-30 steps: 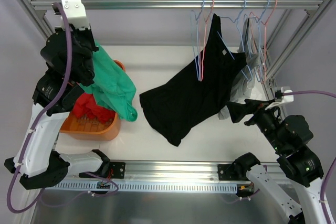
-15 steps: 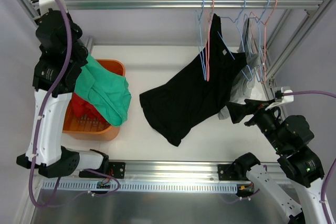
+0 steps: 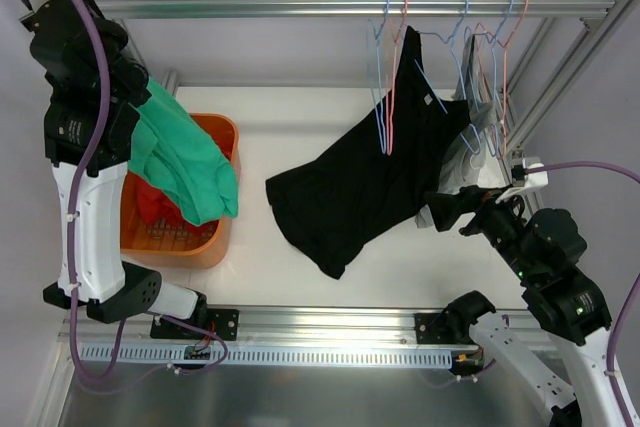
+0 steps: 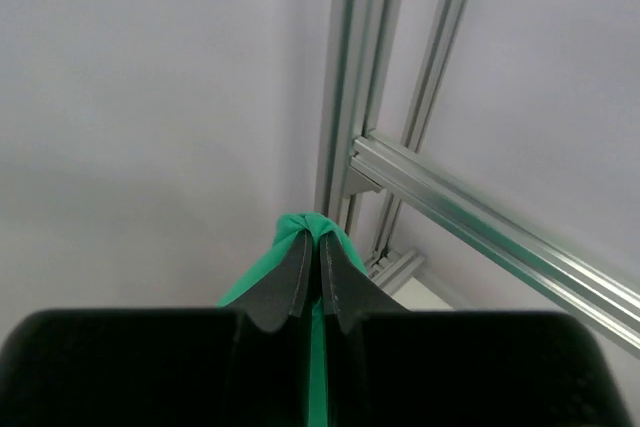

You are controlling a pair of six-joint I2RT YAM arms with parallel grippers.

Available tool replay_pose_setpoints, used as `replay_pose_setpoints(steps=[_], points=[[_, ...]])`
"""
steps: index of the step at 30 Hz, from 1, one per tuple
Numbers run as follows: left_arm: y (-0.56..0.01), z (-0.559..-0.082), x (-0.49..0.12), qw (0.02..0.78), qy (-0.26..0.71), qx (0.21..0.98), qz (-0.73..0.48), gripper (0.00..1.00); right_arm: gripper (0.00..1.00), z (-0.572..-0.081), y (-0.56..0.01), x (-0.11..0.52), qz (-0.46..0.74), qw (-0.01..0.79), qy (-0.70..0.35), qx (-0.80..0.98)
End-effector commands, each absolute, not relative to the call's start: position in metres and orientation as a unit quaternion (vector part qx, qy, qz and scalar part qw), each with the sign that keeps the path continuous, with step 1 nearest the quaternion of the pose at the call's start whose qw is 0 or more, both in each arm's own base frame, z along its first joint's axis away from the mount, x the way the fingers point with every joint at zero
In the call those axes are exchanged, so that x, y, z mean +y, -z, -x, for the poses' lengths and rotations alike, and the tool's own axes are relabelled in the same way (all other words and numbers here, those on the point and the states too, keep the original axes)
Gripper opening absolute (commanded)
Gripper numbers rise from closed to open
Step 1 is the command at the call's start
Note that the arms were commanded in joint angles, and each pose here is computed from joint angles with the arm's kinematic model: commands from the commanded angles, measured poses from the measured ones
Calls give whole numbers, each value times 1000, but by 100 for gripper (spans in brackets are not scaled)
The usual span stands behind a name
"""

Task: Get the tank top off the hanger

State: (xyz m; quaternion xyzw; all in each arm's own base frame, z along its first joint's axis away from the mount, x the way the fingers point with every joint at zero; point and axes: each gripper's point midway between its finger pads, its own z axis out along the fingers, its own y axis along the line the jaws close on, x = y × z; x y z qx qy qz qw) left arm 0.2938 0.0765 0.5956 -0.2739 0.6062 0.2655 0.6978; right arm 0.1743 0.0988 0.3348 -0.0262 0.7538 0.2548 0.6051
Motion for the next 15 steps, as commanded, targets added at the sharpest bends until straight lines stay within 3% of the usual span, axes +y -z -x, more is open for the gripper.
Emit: replay_pose_setpoints(steps=[1,9,15], points=[[-615,-276,93,708,-277,571,310,0,99,-174,-356,98,33,627,-259,734],[-564,-297,96,682,-285,611,285,0,99,-179,-348,106,37,615,-267,741],[-484,-318,39,673,-127,704,188,0,100,-180,-345,117,44,606,-290,739]])
